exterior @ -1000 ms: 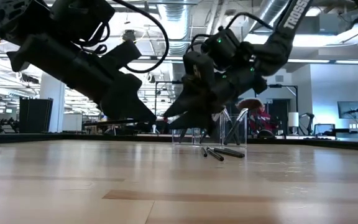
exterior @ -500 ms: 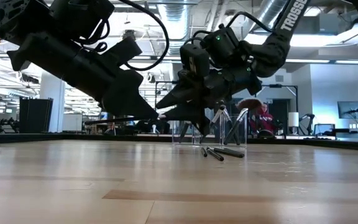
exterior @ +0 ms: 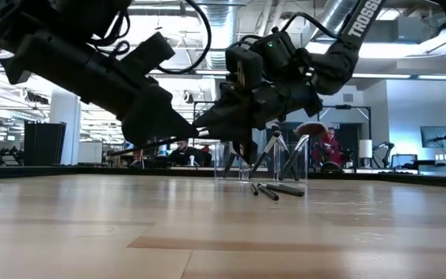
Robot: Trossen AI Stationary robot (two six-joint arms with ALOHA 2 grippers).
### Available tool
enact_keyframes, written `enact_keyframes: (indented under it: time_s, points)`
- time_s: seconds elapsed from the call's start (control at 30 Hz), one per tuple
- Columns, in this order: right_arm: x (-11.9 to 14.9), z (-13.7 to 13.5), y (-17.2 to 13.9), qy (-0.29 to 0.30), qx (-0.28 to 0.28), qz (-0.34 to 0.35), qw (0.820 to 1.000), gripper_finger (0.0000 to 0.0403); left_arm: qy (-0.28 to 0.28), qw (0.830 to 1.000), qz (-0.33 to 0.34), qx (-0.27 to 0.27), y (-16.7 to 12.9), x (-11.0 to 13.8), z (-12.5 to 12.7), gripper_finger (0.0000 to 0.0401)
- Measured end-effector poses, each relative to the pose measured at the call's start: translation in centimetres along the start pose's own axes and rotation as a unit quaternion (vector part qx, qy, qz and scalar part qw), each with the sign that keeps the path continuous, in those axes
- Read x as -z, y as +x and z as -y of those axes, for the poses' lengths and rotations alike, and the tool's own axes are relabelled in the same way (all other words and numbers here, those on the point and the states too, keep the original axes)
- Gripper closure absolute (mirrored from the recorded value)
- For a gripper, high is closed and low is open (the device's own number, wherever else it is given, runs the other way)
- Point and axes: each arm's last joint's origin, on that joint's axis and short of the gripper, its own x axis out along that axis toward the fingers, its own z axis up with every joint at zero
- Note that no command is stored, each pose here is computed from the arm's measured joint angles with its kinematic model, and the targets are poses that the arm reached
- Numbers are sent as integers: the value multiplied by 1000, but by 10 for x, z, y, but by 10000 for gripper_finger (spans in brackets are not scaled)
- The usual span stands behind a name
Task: Put items in baskets/containers
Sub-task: Put the black eyeshadow brush into the transparent organizer
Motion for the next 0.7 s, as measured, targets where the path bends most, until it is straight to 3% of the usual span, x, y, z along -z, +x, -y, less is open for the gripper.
enact_keyframes:
  time_s: [0.53,0.7]
  points:
    - [-1,1,-1,-2,-3,0,1000,336,8,1000,3,-17,-3,-1,2,397]
    - [-1,1,-1,-13,-2,-1,1000,355,8,1000,3,-17,-3,0,2,397]
